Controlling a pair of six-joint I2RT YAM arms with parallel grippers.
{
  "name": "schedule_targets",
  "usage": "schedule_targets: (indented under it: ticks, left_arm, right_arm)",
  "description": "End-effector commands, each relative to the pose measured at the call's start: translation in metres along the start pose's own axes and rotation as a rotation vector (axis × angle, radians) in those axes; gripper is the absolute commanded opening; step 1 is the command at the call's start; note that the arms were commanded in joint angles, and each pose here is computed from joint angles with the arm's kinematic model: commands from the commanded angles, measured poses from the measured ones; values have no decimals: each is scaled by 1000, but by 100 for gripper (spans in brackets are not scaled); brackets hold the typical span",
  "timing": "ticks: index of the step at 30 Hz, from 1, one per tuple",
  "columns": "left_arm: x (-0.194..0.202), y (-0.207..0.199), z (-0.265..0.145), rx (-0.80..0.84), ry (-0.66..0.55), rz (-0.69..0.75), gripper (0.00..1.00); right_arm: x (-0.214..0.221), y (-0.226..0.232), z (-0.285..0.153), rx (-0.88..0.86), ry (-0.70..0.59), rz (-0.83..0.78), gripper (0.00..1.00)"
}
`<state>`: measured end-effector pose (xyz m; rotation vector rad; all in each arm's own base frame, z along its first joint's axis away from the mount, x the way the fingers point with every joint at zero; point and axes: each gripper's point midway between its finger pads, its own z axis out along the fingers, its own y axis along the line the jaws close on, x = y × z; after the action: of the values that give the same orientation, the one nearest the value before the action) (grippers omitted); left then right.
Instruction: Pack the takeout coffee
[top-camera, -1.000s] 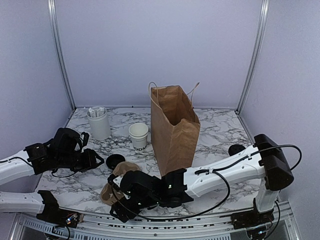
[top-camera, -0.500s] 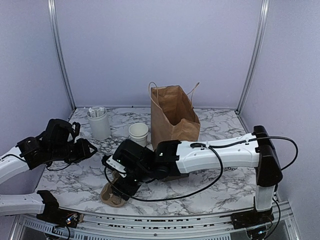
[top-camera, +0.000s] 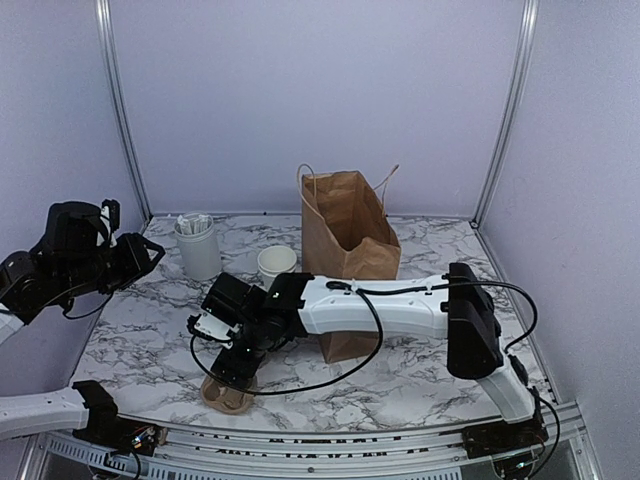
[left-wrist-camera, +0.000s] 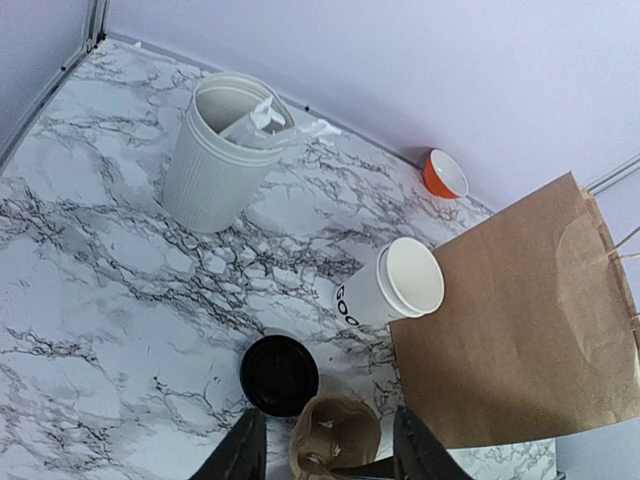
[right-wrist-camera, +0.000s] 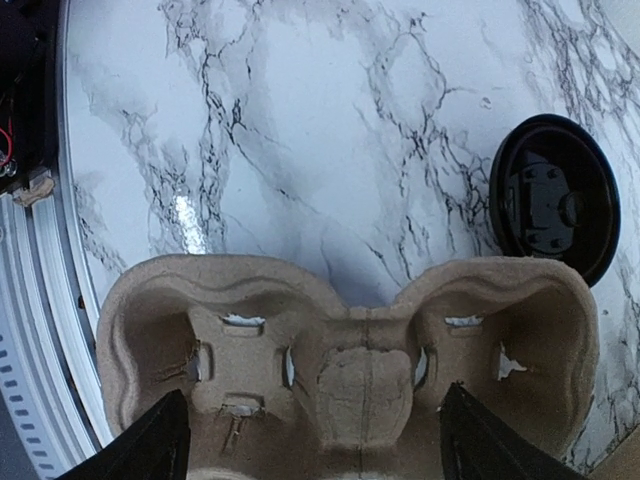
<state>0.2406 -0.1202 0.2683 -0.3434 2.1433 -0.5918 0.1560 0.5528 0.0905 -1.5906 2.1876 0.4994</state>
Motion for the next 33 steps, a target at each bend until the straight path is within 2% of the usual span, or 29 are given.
schedule_targets:
  ticks: [1,8,19,33]
  left_arm:
    - [-23,4,-18,-47,-76,13,45]
    - [-37,-6,-25,-34,-99,35,45]
    - [-41,-9,-25,-35,-99,52,46]
    - [-41,-13,-22,-29,-86,53,46]
  right_arm:
    - [-5,-2,3,-12,21,-35,81]
    - [2,-16,18,18,50,-14,76]
    - [9,-12,44,-13,89,-7,68]
    - [15,-5,43,-27,114,13,54]
